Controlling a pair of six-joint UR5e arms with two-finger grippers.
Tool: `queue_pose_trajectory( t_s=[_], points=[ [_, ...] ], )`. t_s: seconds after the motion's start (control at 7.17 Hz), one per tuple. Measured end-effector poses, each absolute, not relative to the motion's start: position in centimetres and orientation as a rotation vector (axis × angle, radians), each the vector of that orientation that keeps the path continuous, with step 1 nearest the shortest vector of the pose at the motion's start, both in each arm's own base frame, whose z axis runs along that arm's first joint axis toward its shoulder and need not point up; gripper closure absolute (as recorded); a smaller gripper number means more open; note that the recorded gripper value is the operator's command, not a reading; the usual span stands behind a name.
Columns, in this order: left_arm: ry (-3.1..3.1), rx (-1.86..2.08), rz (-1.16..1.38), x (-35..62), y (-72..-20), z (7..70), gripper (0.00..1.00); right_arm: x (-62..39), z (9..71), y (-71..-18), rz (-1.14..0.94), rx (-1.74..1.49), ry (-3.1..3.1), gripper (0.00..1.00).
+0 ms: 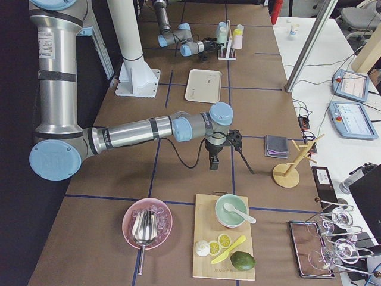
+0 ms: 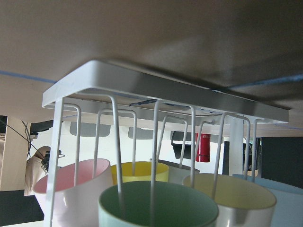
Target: Pick up and place green cup on tray
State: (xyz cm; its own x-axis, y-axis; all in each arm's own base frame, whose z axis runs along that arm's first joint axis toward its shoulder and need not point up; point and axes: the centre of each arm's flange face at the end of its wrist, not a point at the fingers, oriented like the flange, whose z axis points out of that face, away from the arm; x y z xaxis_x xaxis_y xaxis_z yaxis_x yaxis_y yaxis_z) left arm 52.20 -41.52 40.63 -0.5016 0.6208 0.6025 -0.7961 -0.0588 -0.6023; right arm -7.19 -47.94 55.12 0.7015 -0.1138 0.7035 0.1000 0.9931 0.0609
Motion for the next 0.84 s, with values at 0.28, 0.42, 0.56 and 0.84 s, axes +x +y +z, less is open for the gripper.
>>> queue_pose_trajectory(
  t_s=[0.28, 0.42, 0.56, 0.84],
  points=[
    [-1.173, 0.22, 1.743, 51.87, -42.02, 40.6, 0.02, -7.18, 55.13, -47.9, -0.119, 0.017, -0.787, 0.0],
    [-1.18, 0.219, 1.739, 51.78, -42.17, 40.59, 0.04, -7.18, 55.12, -47.88, -0.119, 0.017, -0.788, 0.0],
    [-1.183, 0.218, 1.737, 51.71, -42.28, 40.6, 0.12, -7.16, 55.08, -47.87, -0.119, 0.017, -0.791, 0.0],
    [-1.185, 0.217, 1.735, 51.57, -42.4, 40.61, 0.46, -7.05, 55.01, -47.86, -0.117, 0.017, -0.798, 0.0]
  ],
)
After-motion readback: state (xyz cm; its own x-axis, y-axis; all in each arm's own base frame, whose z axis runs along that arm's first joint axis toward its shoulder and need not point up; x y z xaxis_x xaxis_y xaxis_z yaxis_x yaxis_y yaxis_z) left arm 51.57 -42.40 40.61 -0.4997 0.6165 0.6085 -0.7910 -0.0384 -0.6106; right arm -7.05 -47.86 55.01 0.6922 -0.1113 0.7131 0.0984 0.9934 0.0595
